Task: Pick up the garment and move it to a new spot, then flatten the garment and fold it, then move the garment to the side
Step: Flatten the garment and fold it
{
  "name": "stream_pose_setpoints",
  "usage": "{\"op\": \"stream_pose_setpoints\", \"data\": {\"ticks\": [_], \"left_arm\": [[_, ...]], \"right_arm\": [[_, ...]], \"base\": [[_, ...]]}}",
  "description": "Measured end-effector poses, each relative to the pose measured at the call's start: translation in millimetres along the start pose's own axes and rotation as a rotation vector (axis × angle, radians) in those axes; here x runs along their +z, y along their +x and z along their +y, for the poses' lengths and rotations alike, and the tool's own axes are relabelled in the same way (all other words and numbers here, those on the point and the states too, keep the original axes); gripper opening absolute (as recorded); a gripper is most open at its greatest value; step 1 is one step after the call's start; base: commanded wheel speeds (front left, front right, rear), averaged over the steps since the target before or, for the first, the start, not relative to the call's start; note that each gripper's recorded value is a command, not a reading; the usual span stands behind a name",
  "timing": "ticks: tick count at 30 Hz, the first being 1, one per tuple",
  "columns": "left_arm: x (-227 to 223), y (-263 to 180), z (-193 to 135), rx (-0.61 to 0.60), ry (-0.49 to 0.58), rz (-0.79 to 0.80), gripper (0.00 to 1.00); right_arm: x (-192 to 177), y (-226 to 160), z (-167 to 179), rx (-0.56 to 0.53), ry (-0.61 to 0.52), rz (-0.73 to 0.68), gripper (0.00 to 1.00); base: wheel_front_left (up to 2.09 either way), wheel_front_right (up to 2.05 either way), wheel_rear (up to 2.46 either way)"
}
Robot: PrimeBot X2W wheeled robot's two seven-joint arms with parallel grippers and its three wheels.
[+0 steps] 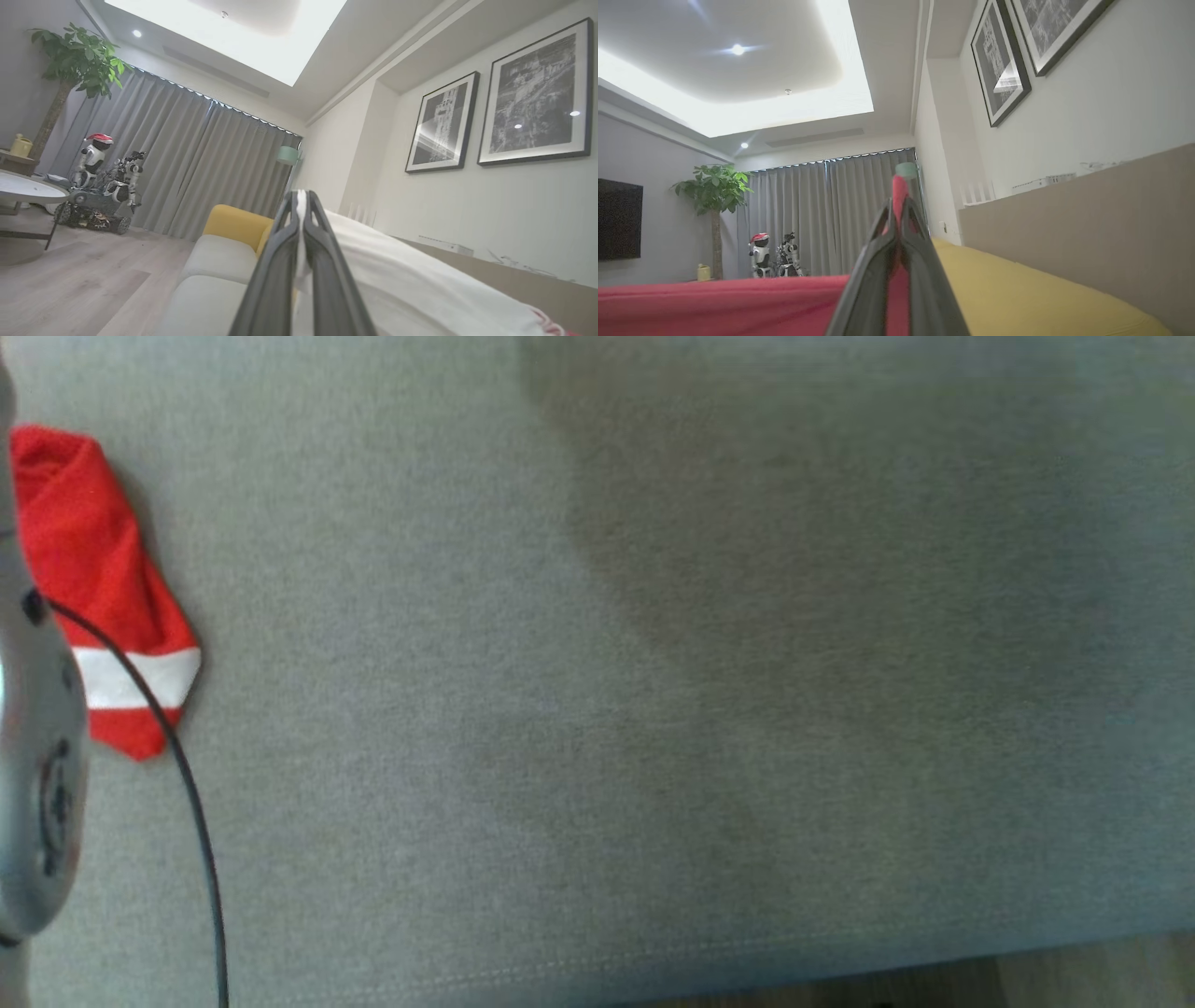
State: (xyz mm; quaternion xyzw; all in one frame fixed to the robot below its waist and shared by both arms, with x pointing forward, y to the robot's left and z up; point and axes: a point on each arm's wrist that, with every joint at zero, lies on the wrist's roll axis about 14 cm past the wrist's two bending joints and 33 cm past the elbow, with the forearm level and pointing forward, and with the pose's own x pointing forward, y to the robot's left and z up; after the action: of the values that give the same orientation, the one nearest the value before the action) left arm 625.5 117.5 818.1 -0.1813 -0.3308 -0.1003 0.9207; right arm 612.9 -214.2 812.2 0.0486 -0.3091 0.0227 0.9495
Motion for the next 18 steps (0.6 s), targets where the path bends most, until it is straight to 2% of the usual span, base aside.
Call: {"op": "stream_pose_setpoints", "data": {"ticks": [3,9,14,18], "left_arm": [[-25.8,-1.5,19.8,0.026,0.03,0.04,0.0],[-102.2,-36.3,43.5,0.035,0.029,0.231,0.0],[-173.0,-108.0,66.2,0.062,0.031,0.455,0.0],[-204.1,-169.0,76.7,0.078,0.046,0.609,0.0]], "right_arm": [[-33.6,3.5,2.1,-0.023,0.093,0.008,0.0],[-128.8,-24.9,-9.5,-0.107,0.201,0.194,0.0],[-214.7,-91.5,-24.4,-0.178,0.207,0.442,0.0],[-254.9,-154.2,-36.0,-0.223,0.188,0.637,0.0]], "base": [[0.0,0.0,0.0],[0.0,0.0,0.0],[0.0,0.0,0.0],[0.0,0.0,0.0]]}}
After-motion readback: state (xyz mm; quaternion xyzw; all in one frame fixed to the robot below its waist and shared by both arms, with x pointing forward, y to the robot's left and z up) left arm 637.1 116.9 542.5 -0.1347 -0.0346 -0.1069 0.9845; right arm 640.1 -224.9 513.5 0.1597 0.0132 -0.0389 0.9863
